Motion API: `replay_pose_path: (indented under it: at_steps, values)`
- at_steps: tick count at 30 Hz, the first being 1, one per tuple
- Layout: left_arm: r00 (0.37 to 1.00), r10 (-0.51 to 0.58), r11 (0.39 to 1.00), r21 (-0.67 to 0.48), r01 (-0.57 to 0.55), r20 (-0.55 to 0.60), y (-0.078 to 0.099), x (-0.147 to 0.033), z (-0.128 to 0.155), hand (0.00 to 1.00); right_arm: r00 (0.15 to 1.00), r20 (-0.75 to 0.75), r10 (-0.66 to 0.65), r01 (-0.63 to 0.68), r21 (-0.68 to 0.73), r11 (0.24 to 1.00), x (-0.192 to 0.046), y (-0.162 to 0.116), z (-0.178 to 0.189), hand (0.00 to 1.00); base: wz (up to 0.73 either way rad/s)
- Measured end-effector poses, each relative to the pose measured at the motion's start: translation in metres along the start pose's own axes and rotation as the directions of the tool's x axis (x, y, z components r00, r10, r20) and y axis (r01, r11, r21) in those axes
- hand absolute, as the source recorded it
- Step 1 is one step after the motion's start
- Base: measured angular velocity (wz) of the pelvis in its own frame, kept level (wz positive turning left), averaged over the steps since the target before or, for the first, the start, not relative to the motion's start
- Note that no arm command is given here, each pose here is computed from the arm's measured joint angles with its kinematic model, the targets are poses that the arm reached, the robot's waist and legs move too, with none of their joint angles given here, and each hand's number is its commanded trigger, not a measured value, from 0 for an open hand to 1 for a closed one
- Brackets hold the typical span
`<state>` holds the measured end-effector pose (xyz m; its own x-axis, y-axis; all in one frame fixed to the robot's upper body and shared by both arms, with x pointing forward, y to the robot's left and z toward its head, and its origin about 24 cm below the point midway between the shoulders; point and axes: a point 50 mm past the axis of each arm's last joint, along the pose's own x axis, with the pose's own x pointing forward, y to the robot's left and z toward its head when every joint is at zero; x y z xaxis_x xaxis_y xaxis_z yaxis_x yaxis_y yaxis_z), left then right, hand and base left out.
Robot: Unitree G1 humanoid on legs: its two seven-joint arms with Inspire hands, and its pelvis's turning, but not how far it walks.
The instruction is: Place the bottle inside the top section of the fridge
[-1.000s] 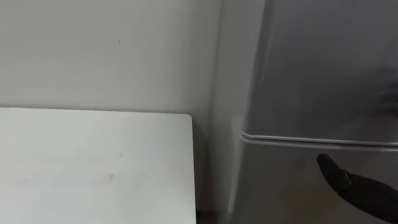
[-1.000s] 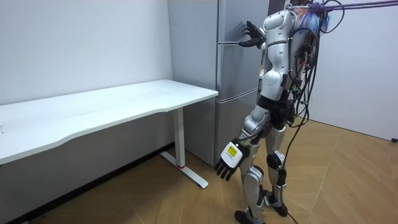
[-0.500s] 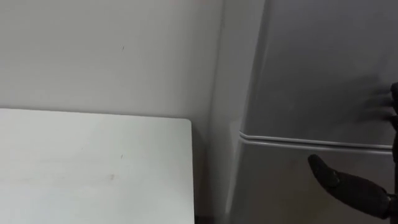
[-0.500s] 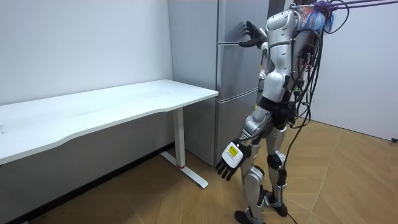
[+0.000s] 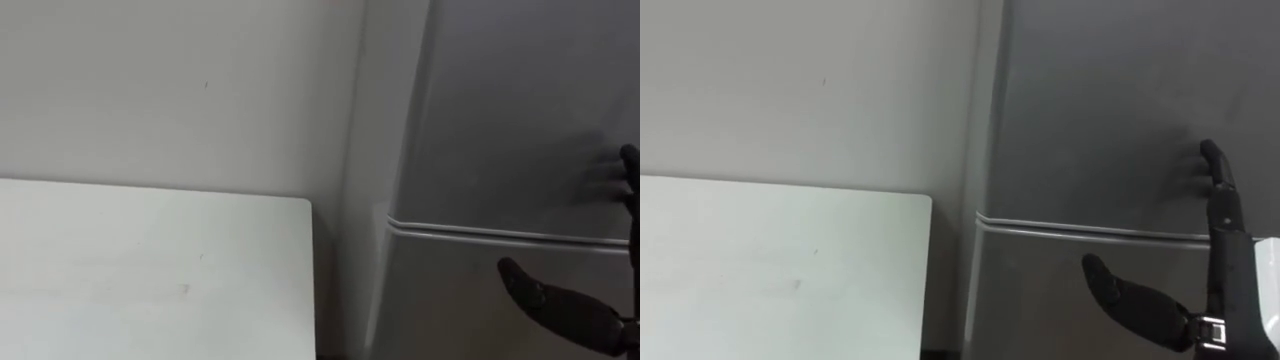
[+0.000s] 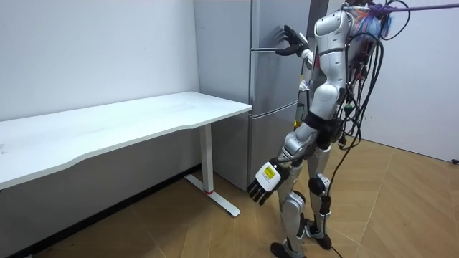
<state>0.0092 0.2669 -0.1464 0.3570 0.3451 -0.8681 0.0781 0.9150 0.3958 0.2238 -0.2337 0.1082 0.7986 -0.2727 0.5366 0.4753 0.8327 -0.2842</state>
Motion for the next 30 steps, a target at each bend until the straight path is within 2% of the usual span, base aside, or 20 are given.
replay_pose_path:
  at_steps: [6, 10, 15, 17, 21, 24, 26, 30]
  values:
    - [1.000, 0.013, 1.000, -0.017, -0.014, -0.010, 0.002, -0.006, -0.010, 0.00, 1.000, 0.009, 0.001, 0.000, -0.020, 1.000, 0.004, -0.009, 0.000, 0.00, 0.04]
    - [0.999, 0.047, 0.997, -0.059, -0.047, -0.012, 0.007, -0.008, -0.015, 0.00, 0.992, -0.030, -0.120, 0.119, -0.023, 0.993, 0.007, -0.037, -0.008, 0.00, 0.01]
    - [0.996, 0.071, 0.993, -0.090, -0.075, -0.048, 0.012, -0.013, -0.028, 0.00, 0.948, -0.139, -0.286, 0.289, 0.001, 0.957, -0.003, -0.074, -0.022, 0.00, 0.03]
    - [0.996, 0.076, 0.991, -0.103, -0.081, -0.053, 0.012, -0.014, -0.029, 0.00, 0.900, -0.223, -0.375, 0.394, 0.044, 0.918, -0.008, -0.091, -0.033, 0.00, 0.00]
    - [0.995, 0.088, 0.988, -0.121, -0.093, -0.050, 0.008, -0.013, -0.027, 0.00, 0.815, -0.357, -0.457, 0.503, 0.044, 0.863, -0.028, -0.109, -0.049, 0.00, -0.09]
    - [0.992, 0.111, 0.983, -0.142, -0.118, -0.053, 0.006, -0.012, -0.025, 0.00, 0.724, -0.470, -0.505, 0.565, -0.017, 0.825, -0.050, -0.117, -0.069, 0.00, 0.00]
    - [0.990, 0.122, 0.977, -0.167, -0.133, -0.075, 0.004, -0.011, -0.026, 0.00, 0.631, -0.548, -0.549, 0.616, -0.075, 0.784, -0.071, -0.119, -0.084, 0.00, 0.00]
    - [0.985, 0.136, 0.971, -0.183, -0.153, -0.106, 0.003, -0.012, -0.030, 0.00, 0.508, -0.632, -0.585, 0.669, -0.138, 0.731, -0.094, -0.117, -0.094, 0.00, -0.09]
